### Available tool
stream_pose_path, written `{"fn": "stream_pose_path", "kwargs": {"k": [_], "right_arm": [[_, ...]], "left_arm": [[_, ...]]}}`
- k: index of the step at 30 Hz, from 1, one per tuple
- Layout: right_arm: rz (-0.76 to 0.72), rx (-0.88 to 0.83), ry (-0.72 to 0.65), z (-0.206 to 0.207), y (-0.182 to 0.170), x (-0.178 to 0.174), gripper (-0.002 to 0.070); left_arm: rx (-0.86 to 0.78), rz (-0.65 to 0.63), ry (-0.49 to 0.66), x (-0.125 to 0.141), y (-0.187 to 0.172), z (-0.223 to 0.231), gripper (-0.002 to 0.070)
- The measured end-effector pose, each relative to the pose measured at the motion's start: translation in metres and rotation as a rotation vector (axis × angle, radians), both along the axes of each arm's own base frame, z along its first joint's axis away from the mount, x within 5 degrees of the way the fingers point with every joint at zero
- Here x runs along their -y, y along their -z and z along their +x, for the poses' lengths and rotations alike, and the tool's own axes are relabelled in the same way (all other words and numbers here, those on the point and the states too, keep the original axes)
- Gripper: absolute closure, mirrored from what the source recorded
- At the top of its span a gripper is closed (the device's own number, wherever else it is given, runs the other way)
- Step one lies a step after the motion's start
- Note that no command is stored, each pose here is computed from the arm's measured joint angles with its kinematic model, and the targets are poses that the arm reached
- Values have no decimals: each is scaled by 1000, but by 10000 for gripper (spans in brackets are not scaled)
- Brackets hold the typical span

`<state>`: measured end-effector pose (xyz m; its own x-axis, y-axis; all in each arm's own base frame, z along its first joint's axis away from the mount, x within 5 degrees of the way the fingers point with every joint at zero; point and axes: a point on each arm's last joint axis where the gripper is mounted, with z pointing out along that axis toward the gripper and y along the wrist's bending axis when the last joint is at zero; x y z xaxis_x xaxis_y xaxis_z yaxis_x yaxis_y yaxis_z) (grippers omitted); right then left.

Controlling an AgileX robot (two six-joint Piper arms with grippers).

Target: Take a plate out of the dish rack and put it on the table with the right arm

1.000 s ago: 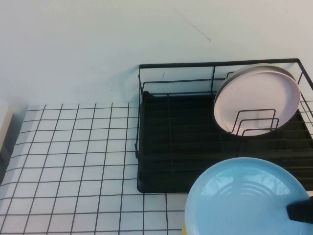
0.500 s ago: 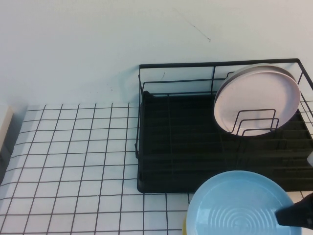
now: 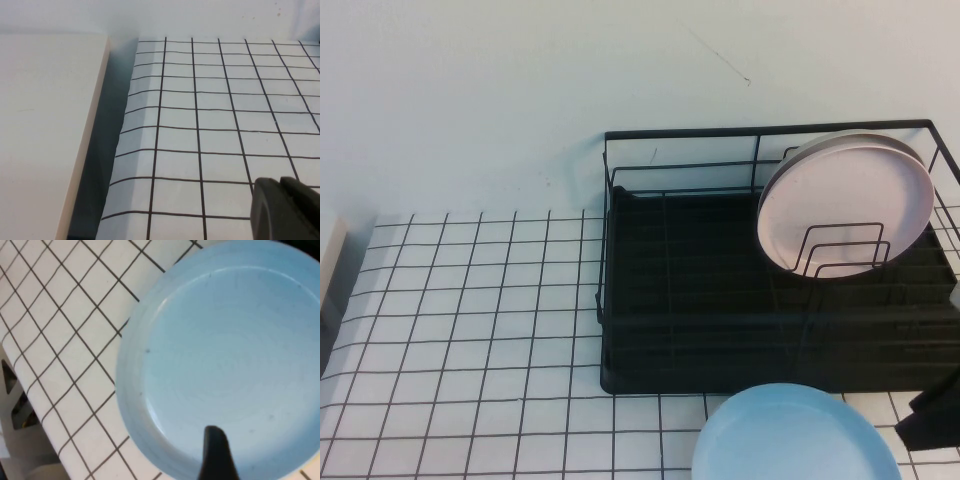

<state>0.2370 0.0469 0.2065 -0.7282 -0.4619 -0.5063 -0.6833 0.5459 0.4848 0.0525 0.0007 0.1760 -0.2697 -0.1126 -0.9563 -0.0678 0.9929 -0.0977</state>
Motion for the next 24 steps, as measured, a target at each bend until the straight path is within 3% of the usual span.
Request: {"fn": "stream_pose_path", "kwargs": {"k": [4,8,12,16,24], "right_arm": [[-81,-51,-3,15,-28,7,323],[-107,-10,53,26,-56,9,479],[-106,80,74,10,-86,8,625],[-107,211,74,-22,-118,5,667],[-83,605,141,-113,-170,-2,678]], "left_arm": [[0,0,0,0,0,0,678],[0,0,0,0,0,0,678],[0,0,0,0,0,0,678],[0,0,0,0,0,0,678],[0,0,0,0,0,0,678]]}}
